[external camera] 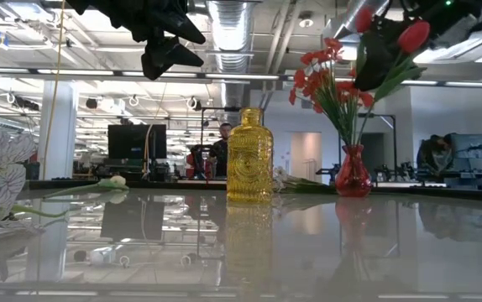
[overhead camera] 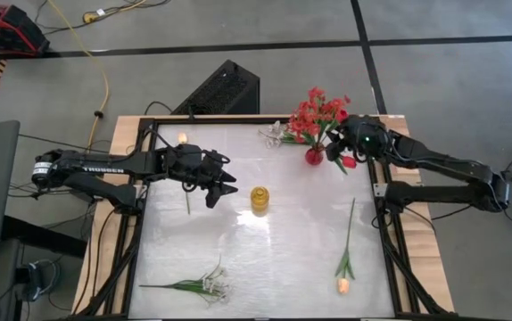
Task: Sort flowers into vase by color
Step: Put the red flower into the red vase, then put the bottom white flowers into the yellow vase
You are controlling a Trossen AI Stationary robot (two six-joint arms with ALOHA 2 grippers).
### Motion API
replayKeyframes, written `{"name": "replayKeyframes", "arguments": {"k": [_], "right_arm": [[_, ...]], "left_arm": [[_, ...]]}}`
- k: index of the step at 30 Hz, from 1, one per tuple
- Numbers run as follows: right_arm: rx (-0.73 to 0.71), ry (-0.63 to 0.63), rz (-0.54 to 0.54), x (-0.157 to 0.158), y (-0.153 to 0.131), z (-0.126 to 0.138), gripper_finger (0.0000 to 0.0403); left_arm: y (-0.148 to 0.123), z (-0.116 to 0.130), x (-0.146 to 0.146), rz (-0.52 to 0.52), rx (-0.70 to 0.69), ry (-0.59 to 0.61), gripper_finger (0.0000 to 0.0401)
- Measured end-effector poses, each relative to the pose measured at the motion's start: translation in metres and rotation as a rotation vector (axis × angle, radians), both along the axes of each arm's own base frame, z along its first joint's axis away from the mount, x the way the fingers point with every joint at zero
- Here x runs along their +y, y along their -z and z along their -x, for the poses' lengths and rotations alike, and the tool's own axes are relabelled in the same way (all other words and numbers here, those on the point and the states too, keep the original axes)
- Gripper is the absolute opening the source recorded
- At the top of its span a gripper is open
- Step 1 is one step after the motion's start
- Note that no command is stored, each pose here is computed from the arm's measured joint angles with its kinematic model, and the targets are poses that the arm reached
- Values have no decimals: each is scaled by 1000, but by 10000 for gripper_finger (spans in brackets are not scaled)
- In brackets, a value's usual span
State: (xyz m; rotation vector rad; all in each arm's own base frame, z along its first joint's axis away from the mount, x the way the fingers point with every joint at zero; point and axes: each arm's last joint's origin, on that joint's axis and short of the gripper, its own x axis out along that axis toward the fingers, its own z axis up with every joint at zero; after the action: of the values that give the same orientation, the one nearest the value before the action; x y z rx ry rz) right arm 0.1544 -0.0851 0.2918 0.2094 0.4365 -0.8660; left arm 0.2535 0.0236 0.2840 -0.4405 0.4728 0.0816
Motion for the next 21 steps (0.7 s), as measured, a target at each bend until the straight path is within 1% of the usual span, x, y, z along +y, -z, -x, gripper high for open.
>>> {"name": "replayKeyframes", "arguments": {"k": [5, 9, 13, 19, 21], "right_arm": [[-5, 33, -58, -5, -7, -10, 169], [43, 32, -92, -8, -16, -17, 169], [137, -7, -172, -7, -31, -19, 169], [228, -91, -353, -4, -55, -13, 169], [243, -92, -366, -3, -62, -9, 169]], "left_arm": [[0, 0, 0, 0, 0, 0, 179], [0, 0, 0, 1, 0, 0, 179], [0, 0, 0, 0, 0, 0, 179], [0, 0, 0, -12, 0, 7, 179], [0, 0, 0, -24, 0, 13, 179]]}}
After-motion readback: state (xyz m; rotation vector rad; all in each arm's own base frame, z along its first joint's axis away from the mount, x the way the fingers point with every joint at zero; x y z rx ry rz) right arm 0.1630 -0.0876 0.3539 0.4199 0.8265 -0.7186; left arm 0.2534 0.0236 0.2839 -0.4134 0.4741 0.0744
